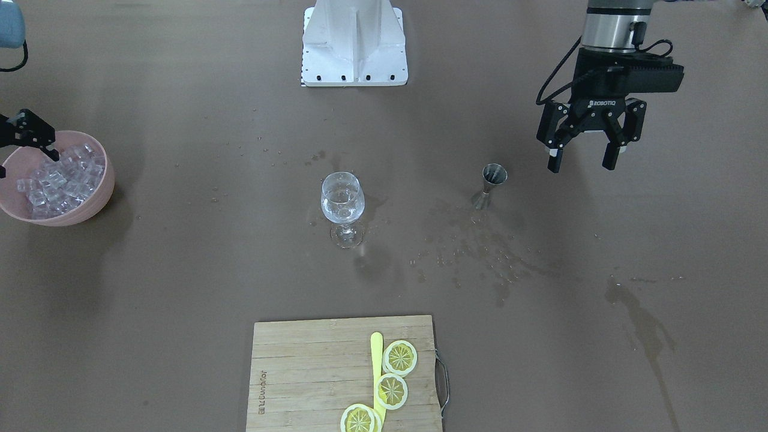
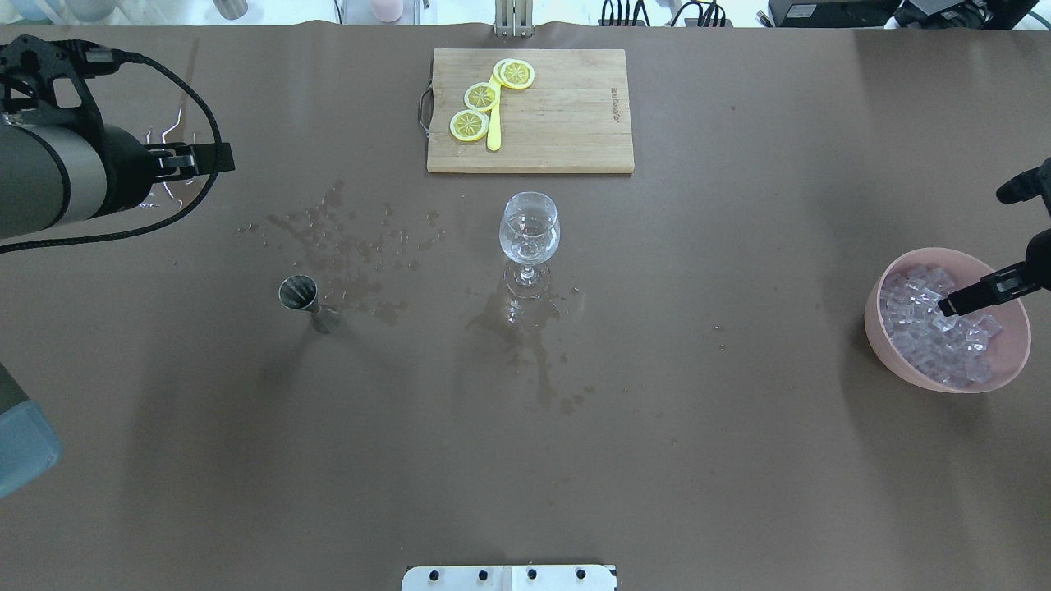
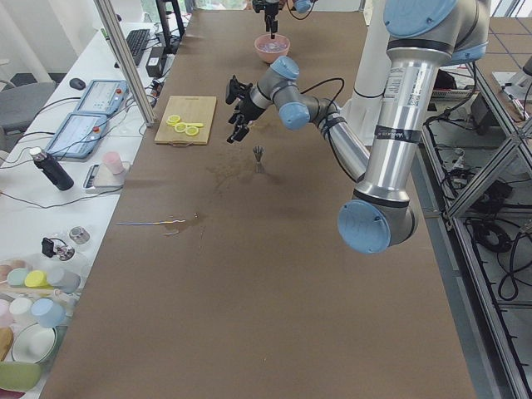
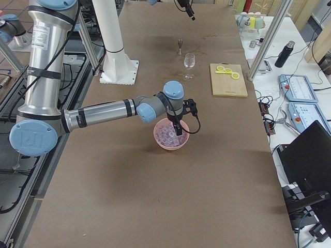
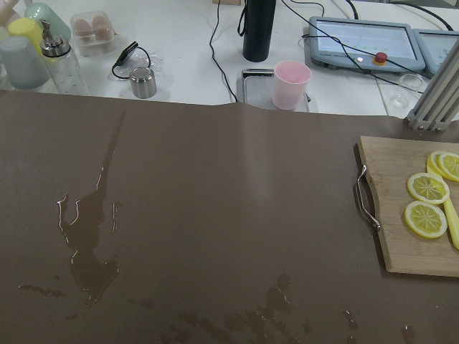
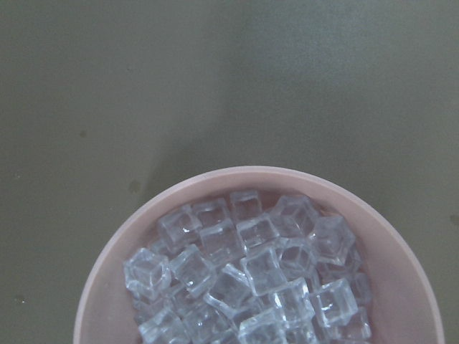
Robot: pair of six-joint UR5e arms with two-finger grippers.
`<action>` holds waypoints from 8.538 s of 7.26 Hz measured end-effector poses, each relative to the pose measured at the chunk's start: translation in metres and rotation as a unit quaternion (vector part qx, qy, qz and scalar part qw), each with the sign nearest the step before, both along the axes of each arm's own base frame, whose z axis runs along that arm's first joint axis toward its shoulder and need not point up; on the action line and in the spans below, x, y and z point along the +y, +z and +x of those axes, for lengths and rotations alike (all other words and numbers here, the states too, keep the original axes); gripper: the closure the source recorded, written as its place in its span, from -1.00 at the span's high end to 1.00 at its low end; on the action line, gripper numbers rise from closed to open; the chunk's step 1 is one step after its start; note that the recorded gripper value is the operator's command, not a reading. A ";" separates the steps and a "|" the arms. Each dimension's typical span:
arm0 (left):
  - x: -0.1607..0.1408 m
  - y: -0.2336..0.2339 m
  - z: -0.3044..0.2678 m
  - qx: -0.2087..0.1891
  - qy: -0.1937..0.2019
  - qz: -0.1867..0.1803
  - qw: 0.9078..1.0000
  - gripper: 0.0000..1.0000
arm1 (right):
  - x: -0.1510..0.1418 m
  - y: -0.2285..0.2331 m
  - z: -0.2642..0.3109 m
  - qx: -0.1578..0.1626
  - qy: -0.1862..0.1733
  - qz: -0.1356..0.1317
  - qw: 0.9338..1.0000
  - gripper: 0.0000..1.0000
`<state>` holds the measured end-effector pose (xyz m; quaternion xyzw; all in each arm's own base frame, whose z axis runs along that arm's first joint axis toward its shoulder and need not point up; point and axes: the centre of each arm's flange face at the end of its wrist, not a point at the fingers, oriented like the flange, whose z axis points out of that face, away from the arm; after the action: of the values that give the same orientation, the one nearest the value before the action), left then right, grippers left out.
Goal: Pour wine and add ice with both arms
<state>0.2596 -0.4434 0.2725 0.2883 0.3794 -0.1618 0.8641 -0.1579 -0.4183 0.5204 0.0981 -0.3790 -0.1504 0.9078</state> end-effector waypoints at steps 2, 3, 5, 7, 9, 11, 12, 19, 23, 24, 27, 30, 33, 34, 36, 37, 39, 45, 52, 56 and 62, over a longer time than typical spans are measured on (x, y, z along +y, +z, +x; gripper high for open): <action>-0.001 0.001 -0.002 -0.001 -0.002 0.000 1.000 0.94 | 0.004 0.003 -0.024 0.024 -0.012 0.014 1.000 0.83; -0.001 0.001 -0.002 -0.001 -0.002 0.000 1.000 0.94 | 0.005 0.005 -0.030 0.034 -0.015 0.020 0.999 0.80; -0.001 0.001 -0.003 -0.001 -0.002 0.000 1.000 0.94 | 0.005 0.009 -0.036 0.043 -0.020 0.024 0.999 0.72; -0.001 0.001 -0.003 -0.001 -0.002 0.000 1.000 0.94 | 0.005 0.015 -0.039 0.047 -0.024 0.024 0.998 0.56; -0.002 0.000 -0.003 0.000 -0.002 0.001 1.000 0.94 | 0.005 0.017 -0.040 0.049 -0.026 0.022 0.998 0.40; -0.002 -0.001 -0.002 0.000 -0.002 0.001 1.000 0.95 | 0.005 0.018 -0.041 0.050 -0.027 0.020 0.998 0.36; -0.002 -0.001 -0.002 0.000 -0.002 0.001 1.000 0.94 | 0.005 0.019 -0.041 0.051 -0.028 0.020 0.998 0.36; -0.001 -0.002 -0.002 0.001 -0.001 0.002 1.000 0.94 | 0.005 0.019 -0.041 0.051 -0.037 0.026 0.998 -1.00; -0.005 -0.001 -0.010 0.004 0.000 -0.003 1.000 0.94 | -0.012 -0.015 0.007 0.003 -0.004 0.036 0.999 -1.00; -0.012 0.001 -0.022 0.003 0.005 -0.005 1.000 0.94 | -0.020 -0.034 0.020 -0.024 0.005 0.039 0.999 -1.00; -0.062 0.034 -0.104 -0.034 0.077 -0.005 0.996 0.96 | -0.055 -0.110 0.024 -0.100 0.046 0.006 0.994 -1.00; -0.089 0.109 -0.165 -0.085 0.142 -0.027 0.986 0.96 | -0.083 -0.211 -0.009 -0.173 0.096 -0.052 0.979 -1.00; -0.104 0.183 -0.228 -0.135 0.214 -0.017 0.967 0.96 | -0.080 -0.286 -0.066 -0.212 0.116 -0.089 0.966 -1.00; -0.111 0.206 -0.255 -0.126 0.236 -0.014 0.963 0.96 | -0.074 -0.303 -0.092 -0.216 0.119 -0.089 0.965 -1.00; -0.120 0.237 -0.278 -0.125 0.277 0.005 0.953 0.96 | -0.054 -0.334 -0.153 -0.220 0.136 -0.084 0.962 -1.00; -0.121 0.242 -0.281 -0.127 0.285 0.011 0.950 0.96 | -0.042 -0.349 -0.182 -0.224 0.147 -0.081 0.960 -1.00; -0.120 0.247 -0.283 -0.128 0.290 0.011 0.948 0.96 | -0.030 -0.368 -0.221 -0.225 0.169 -0.066 0.957 -1.00; -0.121 0.258 -0.283 -0.127 0.291 -0.001 0.948 0.96 | -0.056 -0.395 -0.265 -0.218 0.182 -0.055 0.957 -1.00; -0.125 0.257 -0.284 -0.128 0.290 -0.002 0.948 0.96 | -0.061 -0.397 -0.273 -0.208 0.159 -0.025 0.965 0.99; -0.123 0.269 -0.317 -0.143 0.268 -0.010 0.953 0.96 | -0.085 -0.354 -0.196 -0.165 0.113 -0.055 0.978 1.00; -0.093 0.330 -0.332 -0.174 0.272 -0.058 0.945 0.96 | -0.144 -0.114 0.063 0.046 -0.028 -0.048 0.997 1.00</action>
<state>-0.0725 -0.5359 0.6024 0.1477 0.2774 0.1101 0.9429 -0.0945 -0.5628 0.4066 0.0364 -0.3460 -0.1616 0.9235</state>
